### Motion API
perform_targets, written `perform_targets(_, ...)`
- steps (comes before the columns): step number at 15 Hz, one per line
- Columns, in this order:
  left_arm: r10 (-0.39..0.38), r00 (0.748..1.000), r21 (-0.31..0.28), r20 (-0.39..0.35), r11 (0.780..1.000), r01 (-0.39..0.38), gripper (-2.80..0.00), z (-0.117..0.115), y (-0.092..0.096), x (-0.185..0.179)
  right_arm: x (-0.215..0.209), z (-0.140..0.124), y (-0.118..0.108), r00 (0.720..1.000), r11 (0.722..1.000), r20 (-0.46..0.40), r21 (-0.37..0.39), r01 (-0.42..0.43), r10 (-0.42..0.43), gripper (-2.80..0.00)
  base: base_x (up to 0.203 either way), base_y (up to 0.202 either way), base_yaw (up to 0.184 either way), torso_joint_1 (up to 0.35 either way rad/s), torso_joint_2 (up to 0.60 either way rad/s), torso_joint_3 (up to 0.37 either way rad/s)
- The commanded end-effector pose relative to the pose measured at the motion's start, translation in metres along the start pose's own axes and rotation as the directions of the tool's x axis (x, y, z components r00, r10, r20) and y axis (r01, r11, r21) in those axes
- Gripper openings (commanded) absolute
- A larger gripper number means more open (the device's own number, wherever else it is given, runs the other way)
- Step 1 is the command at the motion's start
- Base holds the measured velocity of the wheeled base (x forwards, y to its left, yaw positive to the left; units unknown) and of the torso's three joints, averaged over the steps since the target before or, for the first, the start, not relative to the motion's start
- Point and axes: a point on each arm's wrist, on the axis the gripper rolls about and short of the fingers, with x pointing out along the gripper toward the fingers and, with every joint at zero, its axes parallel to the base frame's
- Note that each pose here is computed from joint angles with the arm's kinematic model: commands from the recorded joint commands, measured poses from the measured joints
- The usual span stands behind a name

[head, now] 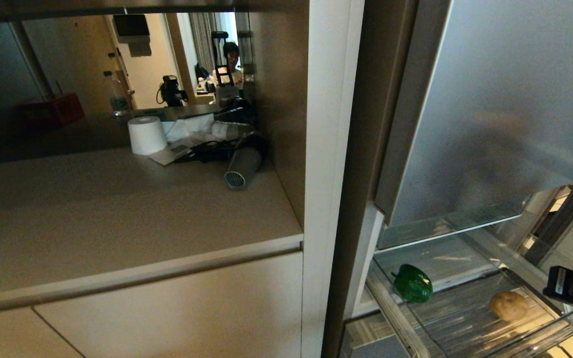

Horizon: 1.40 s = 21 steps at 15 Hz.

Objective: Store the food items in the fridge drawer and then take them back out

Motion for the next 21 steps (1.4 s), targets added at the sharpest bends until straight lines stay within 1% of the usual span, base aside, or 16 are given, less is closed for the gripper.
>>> perform_targets(1,0.0,1.0,0.0,-0.011,1.0,0.0,-2.8,-0.003,0.0,0.001,0.028,-0.001,-0.007,0.998,1.0,-0.057,0.0,0.011,-0.011,0.0,0.0,0.0,0.0,0.0,0.0,0.0)
perform_targets(5,0.0,1.0,0.0,-0.009,1.0,0.0,-2.8,-0.003,0.0,0.001,0.051,0.019,-0.006,0.999,1.0,-0.04,-0.017,0.008,-0.009,0.0,0.0,0.0,0.0,0.0,0.0,0.0)
perform_targets(7,-0.001,1.0,0.0,-0.01,1.0,0.001,-2.8,-0.003,0.0,0.001,0.064,0.026,-0.005,0.999,1.0,-0.047,-0.021,0.01,-0.011,0.0,0.0,0.0,0.0,0.0,0.0,0.0)
perform_targets(8,0.0,1.0,0.0,-0.009,1.0,0.0,-2.8,-0.003,0.0,0.001,0.07,0.027,-0.005,0.998,0.999,-0.055,-0.03,0.01,-0.012,0.0,0.0,0.0,0.0,0.0,0.0,0.0)
perform_targets(9,0.0,1.0,0.0,-0.011,1.0,0.0,-2.8,-0.003,0.0,0.001,0.077,0.029,-0.006,0.998,0.998,-0.062,-0.059,0.01,-0.013,0.0,0.0,0.0,0.0,0.0,0.0,0.0)
perform_targets(11,0.0,1.0,0.0,-0.01,1.0,0.0,-2.8,-0.003,0.0,0.001,0.085,0.029,-0.006,0.996,0.994,-0.087,-0.105,0.011,-0.02,0.0,0.0,0.0,0.0,0.0,0.0,0.0)
perform_targets(16,0.0,1.0,0.0,-0.011,1.0,0.0,-2.8,-0.003,0.0,0.001,0.105,0.028,-0.008,0.984,0.992,-0.178,-0.126,0.008,-0.031,0.0,0.0,0.0,0.0,0.0,0.0,0.0)
perform_targets(18,-0.002,1.0,0.0,-0.009,1.0,0.002,-2.8,-0.003,0.0,0.001,0.115,0.032,-0.008,0.981,0.987,-0.191,-0.158,0.004,-0.034,0.0,0.0,0.0,0.0,0.0,0.0,0.0)
perform_targets(21,0.0,1.0,0.0,-0.009,1.0,0.0,-2.8,-0.003,0.0,0.001,0.126,0.032,-0.009,0.972,0.969,-0.232,-0.248,-0.015,-0.044,0.0,0.0,0.0,0.0,0.0,0.0,0.0)
